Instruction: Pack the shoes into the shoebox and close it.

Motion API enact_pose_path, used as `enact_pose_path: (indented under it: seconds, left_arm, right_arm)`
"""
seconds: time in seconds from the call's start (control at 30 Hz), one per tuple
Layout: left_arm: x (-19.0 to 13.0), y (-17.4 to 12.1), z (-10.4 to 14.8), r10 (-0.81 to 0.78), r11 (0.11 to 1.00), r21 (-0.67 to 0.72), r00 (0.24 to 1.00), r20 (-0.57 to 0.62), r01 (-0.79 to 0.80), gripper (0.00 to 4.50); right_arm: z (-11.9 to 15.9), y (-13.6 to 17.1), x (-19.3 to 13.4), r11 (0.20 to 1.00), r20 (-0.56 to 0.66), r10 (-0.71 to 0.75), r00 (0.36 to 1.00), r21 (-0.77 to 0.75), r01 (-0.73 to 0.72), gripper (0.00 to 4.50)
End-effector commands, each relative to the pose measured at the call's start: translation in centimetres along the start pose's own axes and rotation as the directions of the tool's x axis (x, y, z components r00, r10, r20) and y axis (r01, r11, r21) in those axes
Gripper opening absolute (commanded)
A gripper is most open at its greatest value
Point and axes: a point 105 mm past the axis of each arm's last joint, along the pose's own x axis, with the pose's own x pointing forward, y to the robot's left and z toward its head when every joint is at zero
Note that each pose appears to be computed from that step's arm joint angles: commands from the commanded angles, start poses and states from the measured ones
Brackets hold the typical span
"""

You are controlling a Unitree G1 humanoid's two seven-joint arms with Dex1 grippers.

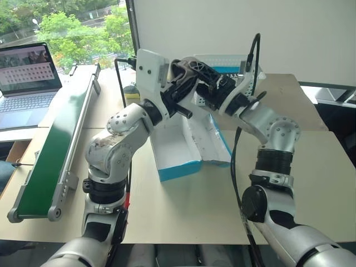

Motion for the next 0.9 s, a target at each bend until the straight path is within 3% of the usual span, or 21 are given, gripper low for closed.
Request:
enact_pose_path:
  seconds: [0.03,0.27,0.33,0.43,0.53,0.7,0.83,0.9]
  left_arm:
    - [0.0,-1.7,1.2,-0.074,0.997,0.021,0.996,0.043,0.073,0.56]
    - [-0.7,-1.4,0.6,-0.072,0.997,0.005,0.997,-0.009,0.072,0.56]
    - [-1.1,-1.3,0.4,-0.08,0.997,-0.006,0.996,-0.032,0.08,0.56]
    - [-1.7,-1.1,0.5,-0.08,0.997,-0.023,0.995,-0.052,0.078,0.56]
    - [-2.5,-0.9,1.3,-0.095,0.994,-0.066,0.995,-0.03,0.093,1.41]
    - [-2.8,-0.4,3.5,-0.088,0.992,-0.088,0.996,-0.006,0.087,3.25]
    - [-4.5,1.1,5.8,-0.1,0.992,-0.081,0.995,-0.019,0.098,3.35]
    - [-5.9,2.7,6.0,-0.059,0.998,-0.042,0.996,-0.074,0.056,3.35]
  right_arm:
    - [0.0,0.7,0.4,0.999,-0.003,0.019,1.0,-0.037,-0.019,3.02]
    - [0.1,0.6,0.4,0.999,0.002,0.021,1.0,-0.047,-0.021,0.77]
    - [0.1,0.5,0.4,0.998,0.001,0.015,1.0,-0.057,-0.015,0.42]
    - [0.0,0.2,0.4,0.997,-0.005,0.003,1.0,-0.077,-0.003,0.34]
    - [0.0,-0.2,0.4,0.994,-0.012,-0.013,1.0,-0.111,0.012,0.33]
    - [0.5,-1.5,0.3,0.962,0.001,-0.081,0.997,-0.263,0.079,0.31]
    - [1.2,-2.2,0.2,0.911,0.01,-0.127,0.992,-0.395,0.12,0.3]
    - [1.4,-2.5,0.1,0.847,-0.017,-0.173,0.985,-0.514,0.14,0.3]
